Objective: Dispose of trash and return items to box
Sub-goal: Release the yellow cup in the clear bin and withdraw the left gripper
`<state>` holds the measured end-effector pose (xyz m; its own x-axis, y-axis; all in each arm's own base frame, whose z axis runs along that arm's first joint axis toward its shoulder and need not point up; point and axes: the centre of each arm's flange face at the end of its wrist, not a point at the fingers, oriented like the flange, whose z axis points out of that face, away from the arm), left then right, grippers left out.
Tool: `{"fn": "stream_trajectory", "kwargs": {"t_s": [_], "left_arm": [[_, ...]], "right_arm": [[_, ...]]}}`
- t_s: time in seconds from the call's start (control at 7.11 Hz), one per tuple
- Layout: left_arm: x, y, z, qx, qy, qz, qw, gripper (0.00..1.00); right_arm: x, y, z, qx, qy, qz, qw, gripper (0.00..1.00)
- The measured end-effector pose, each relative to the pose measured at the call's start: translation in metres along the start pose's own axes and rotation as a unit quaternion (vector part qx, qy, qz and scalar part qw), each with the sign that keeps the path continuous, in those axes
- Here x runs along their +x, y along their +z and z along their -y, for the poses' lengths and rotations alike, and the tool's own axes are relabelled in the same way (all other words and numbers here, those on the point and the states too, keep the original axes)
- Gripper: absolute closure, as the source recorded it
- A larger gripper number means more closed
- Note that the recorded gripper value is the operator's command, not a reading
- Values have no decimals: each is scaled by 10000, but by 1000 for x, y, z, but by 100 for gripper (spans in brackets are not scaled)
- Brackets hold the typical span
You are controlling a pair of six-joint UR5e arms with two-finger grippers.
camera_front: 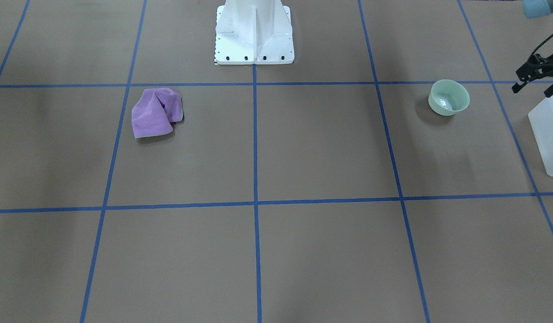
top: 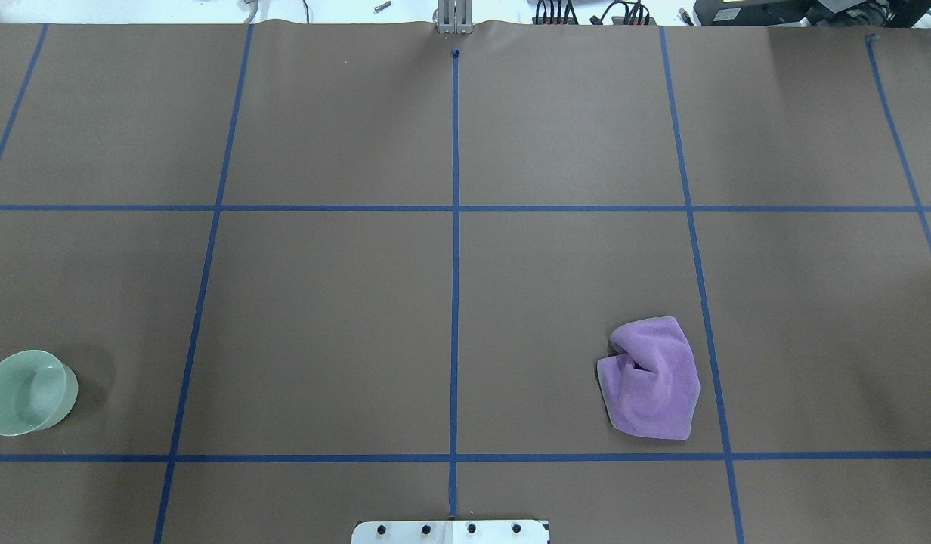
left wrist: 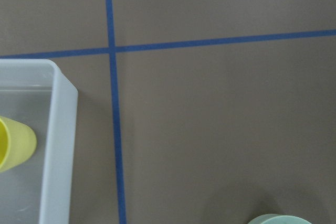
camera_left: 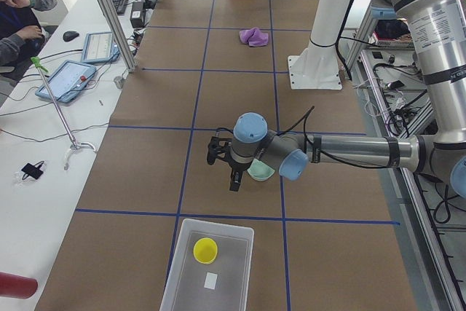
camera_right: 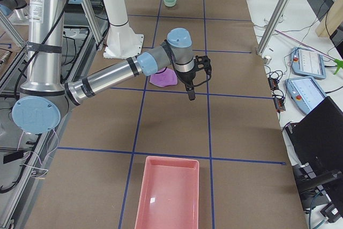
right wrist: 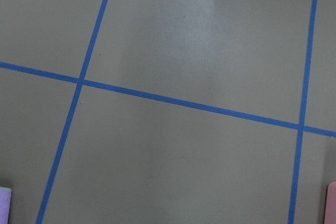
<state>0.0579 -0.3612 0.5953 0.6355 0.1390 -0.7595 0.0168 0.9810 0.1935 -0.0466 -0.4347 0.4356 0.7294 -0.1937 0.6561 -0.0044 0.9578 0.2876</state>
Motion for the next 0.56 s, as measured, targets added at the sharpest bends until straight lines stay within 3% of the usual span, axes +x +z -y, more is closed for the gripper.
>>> {"fn": "stream_trajectory", "kwargs": {"t_s": [0.42,0.56], "left_arm": [[37,72,-30,-113,114,-34,9999,5],[39,95,-37,-67,124,-76,9999,15]], "right_arm": [[0,0,0,1,0,-2,10000,0],[0,0,0,1,1,-5,10000,0]]}}
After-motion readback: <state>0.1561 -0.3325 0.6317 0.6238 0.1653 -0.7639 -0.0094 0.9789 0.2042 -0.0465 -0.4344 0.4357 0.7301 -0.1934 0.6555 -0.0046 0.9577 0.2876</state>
